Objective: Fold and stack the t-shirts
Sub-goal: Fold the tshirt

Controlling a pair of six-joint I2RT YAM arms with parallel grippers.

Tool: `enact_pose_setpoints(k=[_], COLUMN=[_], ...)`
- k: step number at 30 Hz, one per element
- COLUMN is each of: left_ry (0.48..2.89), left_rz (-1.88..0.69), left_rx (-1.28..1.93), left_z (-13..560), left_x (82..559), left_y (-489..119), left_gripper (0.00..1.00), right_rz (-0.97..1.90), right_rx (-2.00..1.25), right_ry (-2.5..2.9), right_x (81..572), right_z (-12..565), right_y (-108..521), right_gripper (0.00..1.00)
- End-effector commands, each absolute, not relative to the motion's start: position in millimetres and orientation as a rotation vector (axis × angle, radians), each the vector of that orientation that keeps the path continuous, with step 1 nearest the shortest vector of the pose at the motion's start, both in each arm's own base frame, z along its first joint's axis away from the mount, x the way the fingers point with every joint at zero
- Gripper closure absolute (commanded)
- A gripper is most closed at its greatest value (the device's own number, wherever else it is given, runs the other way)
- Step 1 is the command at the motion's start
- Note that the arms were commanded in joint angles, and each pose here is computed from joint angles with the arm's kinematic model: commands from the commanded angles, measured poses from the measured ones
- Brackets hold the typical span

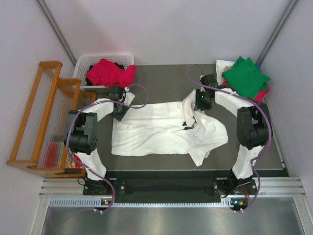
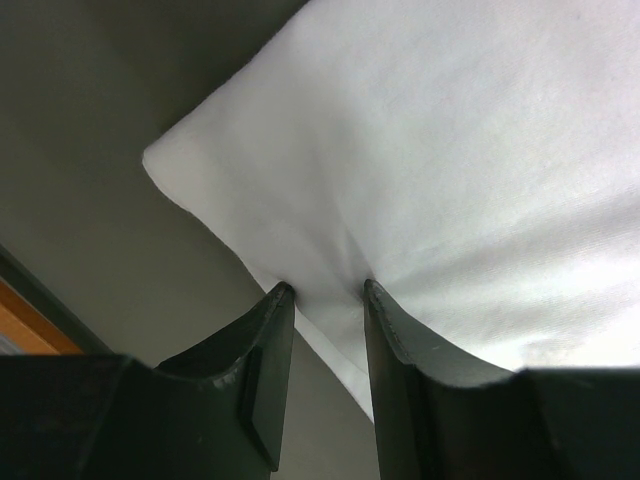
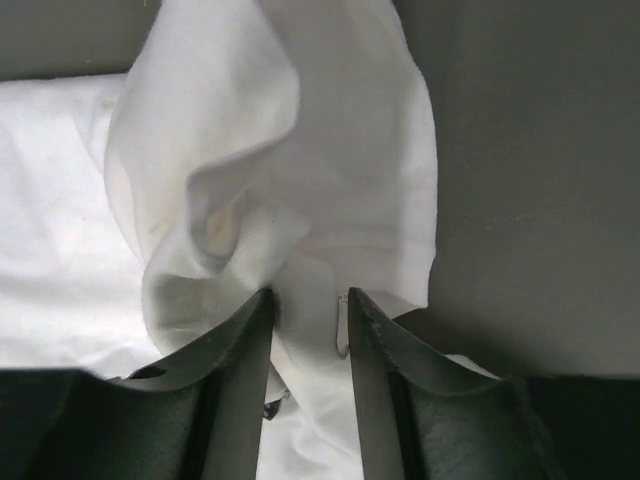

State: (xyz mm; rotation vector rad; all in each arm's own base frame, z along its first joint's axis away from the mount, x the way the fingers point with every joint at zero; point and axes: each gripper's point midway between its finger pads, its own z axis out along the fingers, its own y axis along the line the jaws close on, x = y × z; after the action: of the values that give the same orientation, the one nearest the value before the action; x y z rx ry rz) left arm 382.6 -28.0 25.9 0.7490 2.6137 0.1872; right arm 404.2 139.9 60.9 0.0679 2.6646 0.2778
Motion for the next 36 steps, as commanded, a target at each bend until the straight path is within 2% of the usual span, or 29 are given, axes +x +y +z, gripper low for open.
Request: enact_pose_setpoints(k=[1,3,4,6,12,21,28,36], left_ry=[2.671,2.670,2.669,2.669,2.665,2.665,2.650,2.642], left_rz=[0.222,0.231,0.242,0.247,0.243,0.239,0.236,0.240], left_rx=[0.779,0.779,0.783,0.785,0.784,0.782,0.789,0.792], left_z=[16.3,16.6,16.1,15.8,17.2,19.2,26.4,29.6], left_x=[364.7,365.2,365.4,365.7,366.5,365.7,368.8,371.0], left_y=[-19.1,-18.1,-16.6,-16.0,-16.7,-17.2,-18.1,-18.0], left_gripper=[0.61,0.61,0.61,0.61,0.61,0.61,0.61,0.61], right_rz=[0.319,0.323,0.323,0.324,0.251,-0.108,-0.336,-0.384], right_rx=[0.073,0.078,0.082,0.089,0.109,0.302,0.379,0.458], right_ry=[2.617,2.615,2.616,2.615,2.591,2.525,2.580,2.637], right_x=[411.9,411.0,410.9,410.2,409.5,411.2,399.0,394.3], right_z=[67.3,68.1,68.0,69.2,80.0,97.2,69.9,36.9], right_y=[142.8,143.0,142.4,142.8,131.5,56.0,14.8,-12.9], right_gripper=[0.72,0.82,0.92,1.00,1.00,1.00,1.00,1.00])
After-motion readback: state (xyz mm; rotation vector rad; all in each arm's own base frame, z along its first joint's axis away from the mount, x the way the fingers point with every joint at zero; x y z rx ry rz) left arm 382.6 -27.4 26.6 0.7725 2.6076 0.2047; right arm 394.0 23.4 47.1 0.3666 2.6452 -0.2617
